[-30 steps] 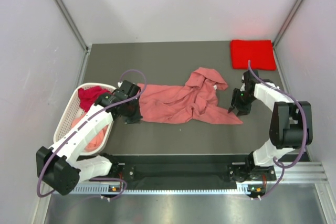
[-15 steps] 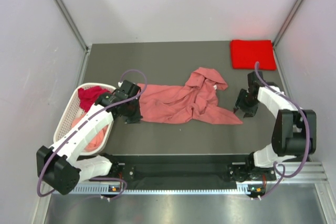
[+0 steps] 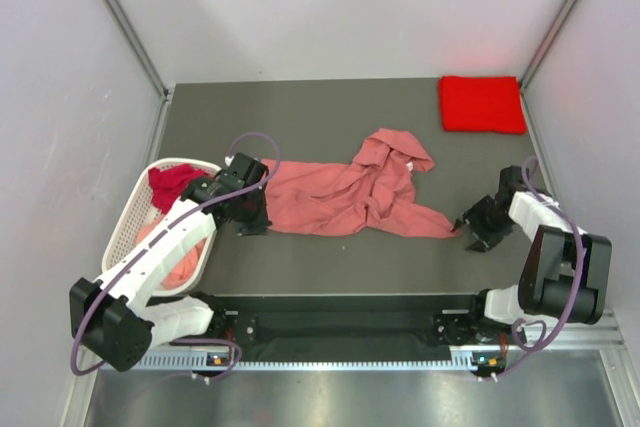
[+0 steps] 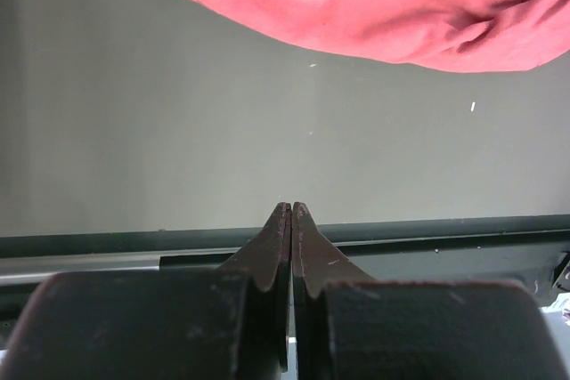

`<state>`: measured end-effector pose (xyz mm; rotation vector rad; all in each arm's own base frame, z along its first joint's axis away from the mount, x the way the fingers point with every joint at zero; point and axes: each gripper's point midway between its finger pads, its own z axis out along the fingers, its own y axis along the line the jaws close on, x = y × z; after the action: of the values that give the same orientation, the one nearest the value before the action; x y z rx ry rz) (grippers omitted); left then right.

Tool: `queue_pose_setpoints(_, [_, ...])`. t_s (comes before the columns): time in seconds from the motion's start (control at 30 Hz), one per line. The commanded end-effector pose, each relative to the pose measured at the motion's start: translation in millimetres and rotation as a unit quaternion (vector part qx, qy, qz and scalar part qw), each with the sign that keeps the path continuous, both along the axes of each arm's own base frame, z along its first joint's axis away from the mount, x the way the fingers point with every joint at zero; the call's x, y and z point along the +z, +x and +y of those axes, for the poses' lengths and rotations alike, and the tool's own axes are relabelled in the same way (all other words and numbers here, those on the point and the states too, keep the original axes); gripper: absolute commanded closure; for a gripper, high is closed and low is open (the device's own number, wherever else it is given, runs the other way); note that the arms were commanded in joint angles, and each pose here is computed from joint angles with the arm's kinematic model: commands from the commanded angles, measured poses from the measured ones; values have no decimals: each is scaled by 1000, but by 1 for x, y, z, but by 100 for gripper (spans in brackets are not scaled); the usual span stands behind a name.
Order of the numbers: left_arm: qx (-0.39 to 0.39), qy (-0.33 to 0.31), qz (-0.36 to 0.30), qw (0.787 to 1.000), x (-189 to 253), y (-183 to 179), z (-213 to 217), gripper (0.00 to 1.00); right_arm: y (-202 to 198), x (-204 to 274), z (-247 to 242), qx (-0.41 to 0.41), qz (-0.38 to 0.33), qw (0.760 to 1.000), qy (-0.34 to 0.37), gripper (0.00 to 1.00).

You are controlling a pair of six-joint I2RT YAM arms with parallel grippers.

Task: Fold and stack the t-shirts
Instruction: Flatten the tshirt out

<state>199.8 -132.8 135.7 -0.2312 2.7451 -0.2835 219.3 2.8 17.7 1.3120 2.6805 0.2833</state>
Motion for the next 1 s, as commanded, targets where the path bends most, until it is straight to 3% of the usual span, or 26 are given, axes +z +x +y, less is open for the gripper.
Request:
queue_pose_setpoints(0.0, [-2, -7, -25, 1000, 11, 9, -4, 100, 16, -4, 16, -54, -33, 996, 55, 44])
queue_pose_setpoints(0.23, [6, -1, -30, 1000, 13, 5, 3, 100, 27, -5, 9, -83, -47, 994, 56, 47])
queue_pose_setpoints(0.43, [11, 5, -34, 999, 14, 4, 7, 100, 17, -16, 6, -95, -25, 994, 53, 55])
queue_pose_setpoints(0.47, [10, 4, -34, 999, 14, 4, 6, 100, 17, -15, 4, -98, -28, 994, 50, 61])
queue_pose_setpoints(0.6, [10, 6, -33, 999, 14, 4, 7, 100, 10, -16, -3, -94, -22, 995, 33, 67])
queue_pose_setpoints(0.77, [10, 8, -34, 999, 15, 6, 7, 100, -5, -18, 1, -62, -13, 998, 26, 100])
queue_pose_setpoints(0.97, [12, 14, -42, 999, 17, 14, 6, 100, -29, -3, 24, 15, -14, 1000, 18, 100])
